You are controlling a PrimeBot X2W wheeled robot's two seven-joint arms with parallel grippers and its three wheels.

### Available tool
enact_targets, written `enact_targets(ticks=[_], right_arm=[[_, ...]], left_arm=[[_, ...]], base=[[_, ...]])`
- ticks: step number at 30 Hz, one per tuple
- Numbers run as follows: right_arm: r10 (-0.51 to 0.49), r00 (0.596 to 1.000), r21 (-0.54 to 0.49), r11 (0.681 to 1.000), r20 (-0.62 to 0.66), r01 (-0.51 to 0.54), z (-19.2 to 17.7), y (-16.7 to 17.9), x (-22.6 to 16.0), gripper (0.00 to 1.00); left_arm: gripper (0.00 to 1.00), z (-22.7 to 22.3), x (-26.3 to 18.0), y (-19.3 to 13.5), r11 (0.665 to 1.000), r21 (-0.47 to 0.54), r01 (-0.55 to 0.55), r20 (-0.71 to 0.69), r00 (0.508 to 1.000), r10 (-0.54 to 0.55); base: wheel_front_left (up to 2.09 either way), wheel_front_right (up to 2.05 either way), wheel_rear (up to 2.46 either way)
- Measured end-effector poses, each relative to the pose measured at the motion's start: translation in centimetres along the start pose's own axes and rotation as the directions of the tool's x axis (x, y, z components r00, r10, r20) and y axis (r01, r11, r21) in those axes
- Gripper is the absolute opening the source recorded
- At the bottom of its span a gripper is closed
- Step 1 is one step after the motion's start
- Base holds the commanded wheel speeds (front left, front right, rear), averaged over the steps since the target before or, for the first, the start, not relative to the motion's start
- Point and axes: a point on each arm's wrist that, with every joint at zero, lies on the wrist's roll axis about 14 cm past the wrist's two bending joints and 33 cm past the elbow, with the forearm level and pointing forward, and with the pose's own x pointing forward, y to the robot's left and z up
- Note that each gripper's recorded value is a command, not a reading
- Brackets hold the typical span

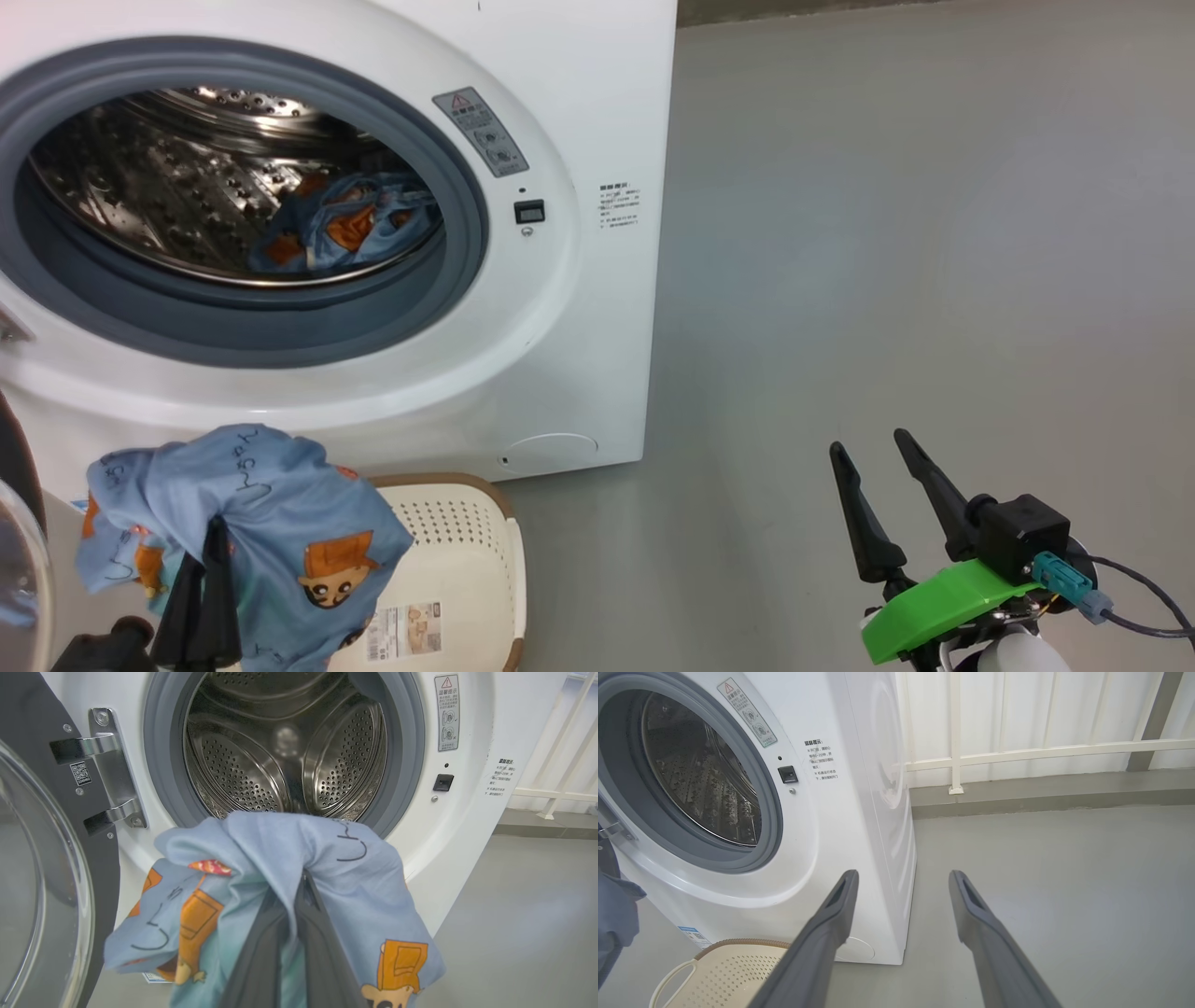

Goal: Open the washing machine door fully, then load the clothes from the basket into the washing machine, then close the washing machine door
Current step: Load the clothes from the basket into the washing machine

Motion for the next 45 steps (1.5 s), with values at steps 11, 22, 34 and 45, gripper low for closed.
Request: enact_targets(ticks=[11, 22, 34, 45], right_arm=[[-0.017, 0.999, 0.004, 1.000, -0.040, 0.017, -1.6, -0.8, 0.9, 1.00], [-0.025, 0.996, 0.003, 1.000, -0.081, 0.026, -3.7, -1.5, 3.0, 1.00], [-0.026, 0.991, 0.000, 1.000, -0.132, 0.027, -6.4, -2.2, 5.0, 1.00], [-0.066, 0.977, -0.012, 0.998, -0.203, 0.065, -9.6, -4.0, 5.2, 1.00]], left_arm=[[0.00, 0.3, 4.8, -1.4, 0.999, -0.009, 0.037, 0.023, 0.999, -0.037], [0.00, 1.4, 11.9, -2.3, 0.997, 0.010, 0.081, 0.074, 0.994, -0.081], [0.00, 0.7, 18.9, -0.8, 0.997, 0.036, 0.064, 0.079, 0.995, -0.067], [0.00, -2.5, 24.7, -1.4, 0.994, 0.054, 0.099, 0.023, 0.995, -0.100]], base=[[0.00, 0.00, 0.00], [0.00, 0.00, 0.00], [0.00, 0.00, 0.00], [0.00, 0.00, 0.00]])
